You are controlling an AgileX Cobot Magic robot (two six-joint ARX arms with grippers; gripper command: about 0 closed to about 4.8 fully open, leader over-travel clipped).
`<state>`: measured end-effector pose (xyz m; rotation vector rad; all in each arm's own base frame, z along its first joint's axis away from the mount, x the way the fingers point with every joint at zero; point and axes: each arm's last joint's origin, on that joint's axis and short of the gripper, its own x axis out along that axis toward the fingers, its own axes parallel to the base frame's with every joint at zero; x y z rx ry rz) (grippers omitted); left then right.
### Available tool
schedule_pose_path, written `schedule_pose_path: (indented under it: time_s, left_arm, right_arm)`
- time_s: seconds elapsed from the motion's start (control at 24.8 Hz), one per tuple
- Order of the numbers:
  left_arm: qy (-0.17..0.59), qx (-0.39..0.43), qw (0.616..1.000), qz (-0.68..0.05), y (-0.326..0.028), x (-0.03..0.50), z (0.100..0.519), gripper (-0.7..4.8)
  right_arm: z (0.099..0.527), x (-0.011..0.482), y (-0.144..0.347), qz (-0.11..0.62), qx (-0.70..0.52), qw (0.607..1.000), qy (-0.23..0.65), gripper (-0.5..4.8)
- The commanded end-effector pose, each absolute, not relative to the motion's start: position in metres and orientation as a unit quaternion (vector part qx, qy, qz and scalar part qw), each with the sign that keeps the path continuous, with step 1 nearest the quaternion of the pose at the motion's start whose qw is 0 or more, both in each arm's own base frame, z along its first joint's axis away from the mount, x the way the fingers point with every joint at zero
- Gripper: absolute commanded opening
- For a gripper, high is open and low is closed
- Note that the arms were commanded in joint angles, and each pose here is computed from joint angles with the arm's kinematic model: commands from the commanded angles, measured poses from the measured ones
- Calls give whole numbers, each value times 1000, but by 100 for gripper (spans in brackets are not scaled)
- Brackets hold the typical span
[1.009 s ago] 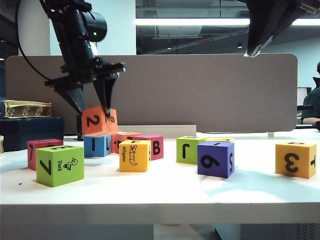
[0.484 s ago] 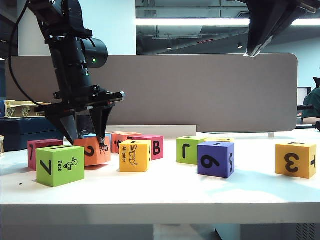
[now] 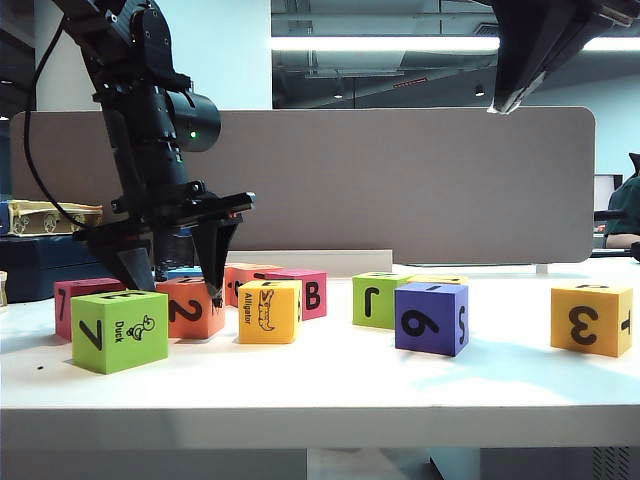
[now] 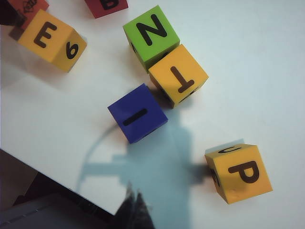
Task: Select the appropriate blocks from the scattered letter blocks on the table and arrange them in a row to spell out "DEEP".
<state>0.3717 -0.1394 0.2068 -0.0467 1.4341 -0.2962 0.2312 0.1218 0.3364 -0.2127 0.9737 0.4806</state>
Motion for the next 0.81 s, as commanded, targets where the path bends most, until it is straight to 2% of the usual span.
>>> schedule_pose_path:
  time_s: [0.04,0.32,0.48,0.69,0.81]
  left_arm:
    - [649,-22,747,-140,-139,372,213,355]
    - [634,16,762,-129,-138,377,248,355]
    - [654,58,742,-136,-135,369,278,354]
    - [683,85,710,-149,-131,358,287,347]
    - [680,93,710,-157,-130,356,291,340]
  right_arm:
    - [339,231,122,230,-99,854,456,-1]
    - [339,231,122,229,-100,854,456,-1]
    - [339,231,122,229,-100,854,456,-1]
    - [339,231,122,229,-100,854,456,-1]
    - [339,231,122,229,-100,854,456,-1]
